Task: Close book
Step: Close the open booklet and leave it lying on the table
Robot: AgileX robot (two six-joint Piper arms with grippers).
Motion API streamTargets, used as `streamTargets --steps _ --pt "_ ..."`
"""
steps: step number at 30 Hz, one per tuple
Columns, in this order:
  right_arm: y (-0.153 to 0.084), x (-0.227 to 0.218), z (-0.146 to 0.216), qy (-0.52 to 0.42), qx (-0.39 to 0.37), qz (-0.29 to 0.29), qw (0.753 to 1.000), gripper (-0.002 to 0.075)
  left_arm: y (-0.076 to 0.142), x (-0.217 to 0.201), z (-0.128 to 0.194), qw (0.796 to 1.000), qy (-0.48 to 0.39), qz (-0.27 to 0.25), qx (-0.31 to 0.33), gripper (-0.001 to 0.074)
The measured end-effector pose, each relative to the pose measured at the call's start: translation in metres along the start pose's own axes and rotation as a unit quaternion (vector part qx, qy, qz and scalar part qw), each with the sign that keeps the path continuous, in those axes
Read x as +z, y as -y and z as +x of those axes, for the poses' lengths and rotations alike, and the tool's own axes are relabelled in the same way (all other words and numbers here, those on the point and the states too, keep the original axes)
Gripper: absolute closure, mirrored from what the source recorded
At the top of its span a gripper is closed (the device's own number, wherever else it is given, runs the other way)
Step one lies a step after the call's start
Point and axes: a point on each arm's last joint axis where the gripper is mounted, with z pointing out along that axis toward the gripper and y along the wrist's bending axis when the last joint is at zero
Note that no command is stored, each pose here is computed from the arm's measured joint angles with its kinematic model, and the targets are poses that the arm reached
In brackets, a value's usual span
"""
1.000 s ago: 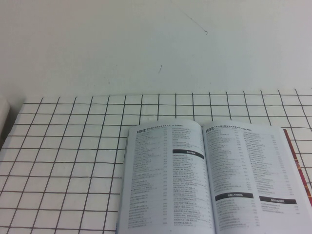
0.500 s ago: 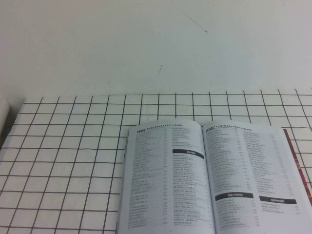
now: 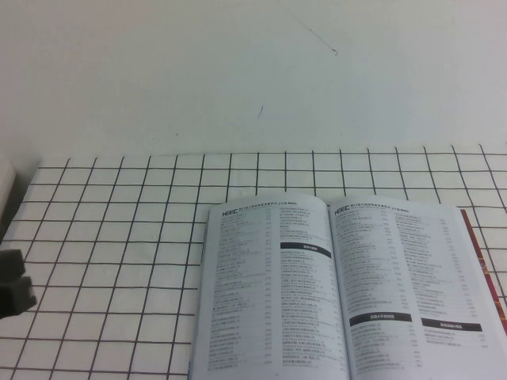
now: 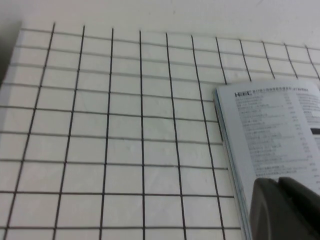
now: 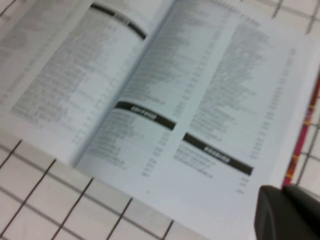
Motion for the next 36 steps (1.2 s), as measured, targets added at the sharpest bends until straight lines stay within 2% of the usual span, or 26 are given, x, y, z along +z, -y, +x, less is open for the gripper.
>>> streamTargets --steps 3,9,14,18,25,36 --pt "-0.001 0.022 -0.001 -0.049 -0.009 -0.038 0.998 0.0729 -0.001 0.021 0.002 0.999 -0.045 0.003 -0.022 0.0738" --pt "0.005 0.065 -0.003 -0.103 0.016 -0.070 0.992 0.0729 -0.006 0.074 0.012 0.987 -0.149 0.006 -0.062 0.0738" --pt "0.007 0.092 -0.001 -0.125 0.030 -0.101 0.986 0.0729 -0.011 0.117 0.023 0.978 -0.203 0.020 -0.048 0.0738" --pt "0.007 0.110 -0.001 -0.129 0.041 -0.118 0.984 0.0729 -0.010 0.146 0.033 0.972 -0.223 0.058 -0.048 0.0738" --pt "0.012 0.134 0.002 -0.135 0.054 -0.116 0.983 0.0729 -0.008 0.189 0.051 0.962 -0.235 0.127 -0.064 0.0738" --pt "0.022 0.175 0.020 -0.180 0.082 -0.092 0.976 0.0729 -0.019 0.233 0.080 0.955 -0.248 0.143 -0.081 0.0738"
